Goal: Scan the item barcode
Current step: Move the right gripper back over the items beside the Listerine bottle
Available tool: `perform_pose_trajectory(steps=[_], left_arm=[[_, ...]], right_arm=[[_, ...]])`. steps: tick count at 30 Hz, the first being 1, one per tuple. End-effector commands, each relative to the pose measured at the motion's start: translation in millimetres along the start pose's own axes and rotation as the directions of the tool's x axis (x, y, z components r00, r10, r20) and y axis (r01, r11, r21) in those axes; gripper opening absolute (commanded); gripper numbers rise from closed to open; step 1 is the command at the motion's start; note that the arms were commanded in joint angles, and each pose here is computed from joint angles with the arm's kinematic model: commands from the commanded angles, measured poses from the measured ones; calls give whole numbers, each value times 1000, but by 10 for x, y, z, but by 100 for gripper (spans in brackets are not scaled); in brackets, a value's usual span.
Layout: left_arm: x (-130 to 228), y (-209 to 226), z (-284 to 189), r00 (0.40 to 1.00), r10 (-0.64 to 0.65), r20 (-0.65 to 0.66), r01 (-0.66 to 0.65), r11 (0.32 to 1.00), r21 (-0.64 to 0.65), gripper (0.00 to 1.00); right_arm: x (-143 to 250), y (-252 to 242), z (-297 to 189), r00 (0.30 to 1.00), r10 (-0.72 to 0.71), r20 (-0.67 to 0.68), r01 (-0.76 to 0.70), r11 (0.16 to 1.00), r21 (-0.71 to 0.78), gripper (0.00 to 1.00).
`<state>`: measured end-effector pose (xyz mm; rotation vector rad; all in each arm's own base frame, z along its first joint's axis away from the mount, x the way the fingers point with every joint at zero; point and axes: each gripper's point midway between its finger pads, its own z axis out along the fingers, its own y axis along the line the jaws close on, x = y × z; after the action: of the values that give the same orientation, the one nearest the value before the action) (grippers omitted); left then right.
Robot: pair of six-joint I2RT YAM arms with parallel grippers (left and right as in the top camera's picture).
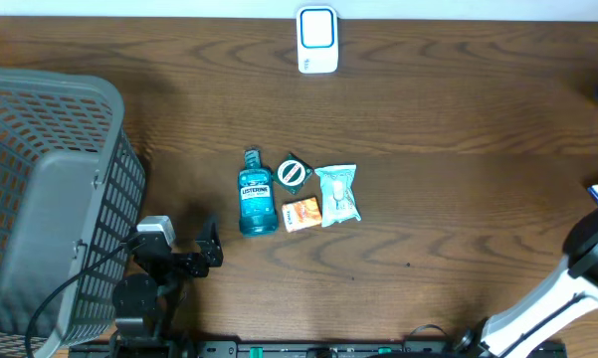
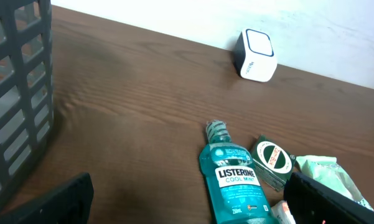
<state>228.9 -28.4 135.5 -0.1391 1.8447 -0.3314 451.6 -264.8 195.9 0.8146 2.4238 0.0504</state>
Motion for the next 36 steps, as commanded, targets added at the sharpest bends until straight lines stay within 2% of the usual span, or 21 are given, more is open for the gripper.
perform_pose_trajectory(steps=[1, 5, 10, 15, 20, 24, 27, 29, 32, 36], left_arm=[[126, 28, 16, 999, -1, -41, 1, 1000, -4, 98], [126, 28, 16, 999, -1, -41, 1, 1000, -4, 98], [126, 28, 16, 999, -1, -41, 1, 1000, -4, 98], [126, 28, 16, 999, -1, -41, 1, 1000, -4, 98], [126, 28, 16, 999, -1, -41, 1, 1000, -4, 98], [126, 28, 16, 999, -1, -41, 1, 1000, -4, 98], [126, 28, 16, 999, -1, -41, 1, 1000, -4, 98], [126, 28, 16, 999, -1, -41, 1, 1000, -4, 98], [126, 28, 16, 999, -1, -41, 1, 1000, -4, 98], [126, 28, 16, 999, -1, -41, 1, 1000, -4, 98]], right_arm=[[122, 793, -600, 996, 90, -12, -91, 981, -171, 99], [652, 1432, -800, 987, 21, -162, -59, 970, -237, 99], [1302, 2157, -851, 940, -161, -301, 55, 941, -333, 99], [1862, 2633, -968, 877, -347, -332, 226, 908, -353, 99], [2270, 2837, -1041, 828, -473, -301, 424, 880, -214, 99], [2619, 3061, -1155, 812, -540, -222, 542, 838, -61, 99], [2930, 3146, -1171, 761, -606, -231, 611, 790, -59, 99], [3111, 3163, -1108, 728, -648, -222, 659, 751, -29, 99], [3301, 3117, -879, 722, -664, -194, 684, 728, 53, 99], [3566, 2957, -633, 698, -674, -240, 705, 705, 71, 99]])
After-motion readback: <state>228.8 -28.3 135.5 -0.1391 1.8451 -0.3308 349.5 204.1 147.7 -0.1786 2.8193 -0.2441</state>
